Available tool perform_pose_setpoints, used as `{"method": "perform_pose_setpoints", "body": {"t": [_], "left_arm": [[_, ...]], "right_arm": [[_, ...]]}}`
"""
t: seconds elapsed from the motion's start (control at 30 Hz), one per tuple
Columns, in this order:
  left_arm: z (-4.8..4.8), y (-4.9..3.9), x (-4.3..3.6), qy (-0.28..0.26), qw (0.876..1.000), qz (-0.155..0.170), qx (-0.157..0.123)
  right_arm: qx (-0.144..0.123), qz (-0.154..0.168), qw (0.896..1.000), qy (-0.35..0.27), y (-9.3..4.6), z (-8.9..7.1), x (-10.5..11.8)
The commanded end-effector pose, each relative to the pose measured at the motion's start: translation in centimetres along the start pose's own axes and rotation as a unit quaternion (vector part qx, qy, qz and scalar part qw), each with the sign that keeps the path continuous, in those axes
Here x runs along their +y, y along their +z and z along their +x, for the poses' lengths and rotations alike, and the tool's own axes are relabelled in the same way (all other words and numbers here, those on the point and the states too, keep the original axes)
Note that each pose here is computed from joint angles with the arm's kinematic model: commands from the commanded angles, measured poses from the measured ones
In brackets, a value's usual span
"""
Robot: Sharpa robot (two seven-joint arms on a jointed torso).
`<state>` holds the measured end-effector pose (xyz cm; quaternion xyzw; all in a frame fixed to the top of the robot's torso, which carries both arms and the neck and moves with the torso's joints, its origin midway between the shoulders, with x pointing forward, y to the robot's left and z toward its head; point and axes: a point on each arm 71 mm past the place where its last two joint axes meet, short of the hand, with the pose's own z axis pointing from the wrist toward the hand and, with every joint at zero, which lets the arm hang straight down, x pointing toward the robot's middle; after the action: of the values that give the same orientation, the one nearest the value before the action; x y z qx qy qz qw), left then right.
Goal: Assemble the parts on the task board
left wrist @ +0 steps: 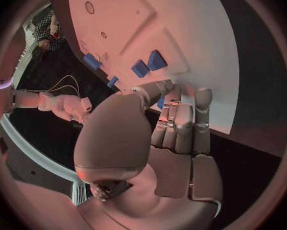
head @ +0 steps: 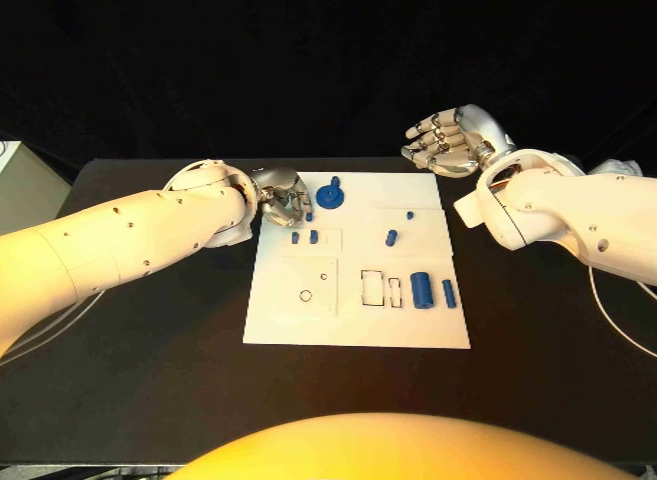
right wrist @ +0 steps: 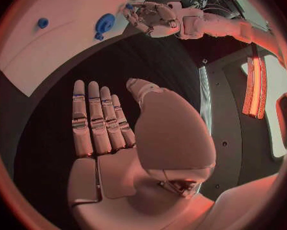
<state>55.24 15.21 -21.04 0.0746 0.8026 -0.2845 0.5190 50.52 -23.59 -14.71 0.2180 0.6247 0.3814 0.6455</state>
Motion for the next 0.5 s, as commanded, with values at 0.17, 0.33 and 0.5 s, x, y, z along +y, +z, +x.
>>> {"method": "perform_pose_setpoints", "body": {"t": [0.17,0.33,0.5], "left_arm": [[-0.34,-0.29,0.43,-0.003,1.0,-0.005,-0.014],[-1.33,-0.89,1.05,-0.026,0.998,-0.003,-0.049],[-2.73,-1.92,1.92,-0.106,0.99,0.006,-0.093]], "right_arm": [[0.005,-0.004,1.0,-0.003,0.0,0.0,0.0],[0.034,0.001,0.999,-0.024,0.2,0.1,-0.5],[0.074,-0.014,0.995,-0.069,0.3,0.1,-1.0]]}}
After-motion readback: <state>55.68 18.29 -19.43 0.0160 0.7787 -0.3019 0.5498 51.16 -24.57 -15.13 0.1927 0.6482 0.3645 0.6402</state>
